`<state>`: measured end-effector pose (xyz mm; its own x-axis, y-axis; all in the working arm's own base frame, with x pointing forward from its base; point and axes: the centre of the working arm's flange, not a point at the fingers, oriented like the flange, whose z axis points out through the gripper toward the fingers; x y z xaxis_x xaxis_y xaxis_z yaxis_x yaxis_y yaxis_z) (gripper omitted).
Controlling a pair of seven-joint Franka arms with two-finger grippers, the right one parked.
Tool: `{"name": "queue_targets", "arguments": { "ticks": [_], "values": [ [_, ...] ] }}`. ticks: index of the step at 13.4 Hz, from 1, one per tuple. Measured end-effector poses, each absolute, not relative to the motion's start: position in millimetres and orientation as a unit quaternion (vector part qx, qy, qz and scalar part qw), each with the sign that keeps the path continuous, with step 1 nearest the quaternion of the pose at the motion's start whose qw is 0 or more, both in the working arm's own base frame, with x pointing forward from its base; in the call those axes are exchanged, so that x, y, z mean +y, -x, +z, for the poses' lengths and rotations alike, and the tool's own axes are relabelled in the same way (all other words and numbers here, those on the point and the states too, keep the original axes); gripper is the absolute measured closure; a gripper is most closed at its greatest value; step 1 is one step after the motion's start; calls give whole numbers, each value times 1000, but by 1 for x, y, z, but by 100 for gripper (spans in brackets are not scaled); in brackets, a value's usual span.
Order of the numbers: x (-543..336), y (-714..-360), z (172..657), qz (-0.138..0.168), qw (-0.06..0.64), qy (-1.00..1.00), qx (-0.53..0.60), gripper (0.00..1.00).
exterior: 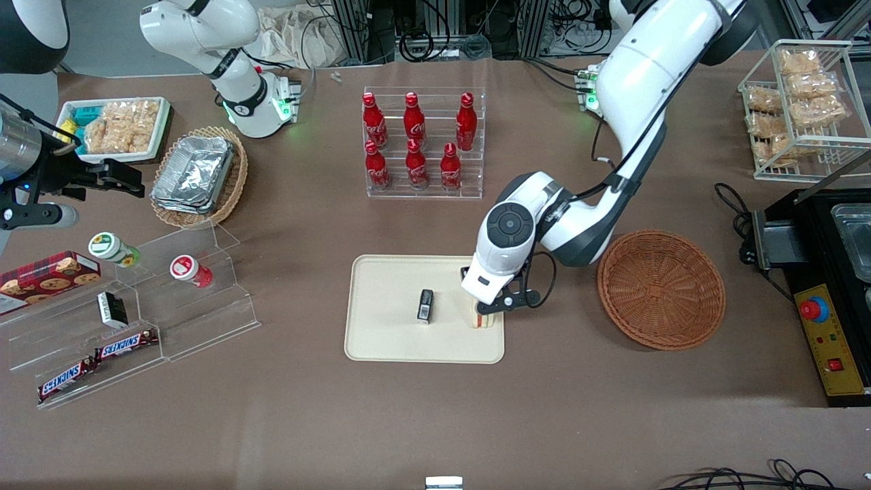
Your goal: Place sandwich from basket to tray
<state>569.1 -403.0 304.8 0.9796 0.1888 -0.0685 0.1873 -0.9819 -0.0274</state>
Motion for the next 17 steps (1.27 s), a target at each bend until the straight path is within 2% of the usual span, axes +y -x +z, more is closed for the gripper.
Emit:
{"name": "queue_targets", "arguments": {
  "ticks": [7,14,17],
  "values": [
    [-310,-555,449,86,92,992,-3,0],
    [-153,-578,516,128,51,989,58,0],
    [-97,-577,537,131,46,989,47,0]
  ]
}}
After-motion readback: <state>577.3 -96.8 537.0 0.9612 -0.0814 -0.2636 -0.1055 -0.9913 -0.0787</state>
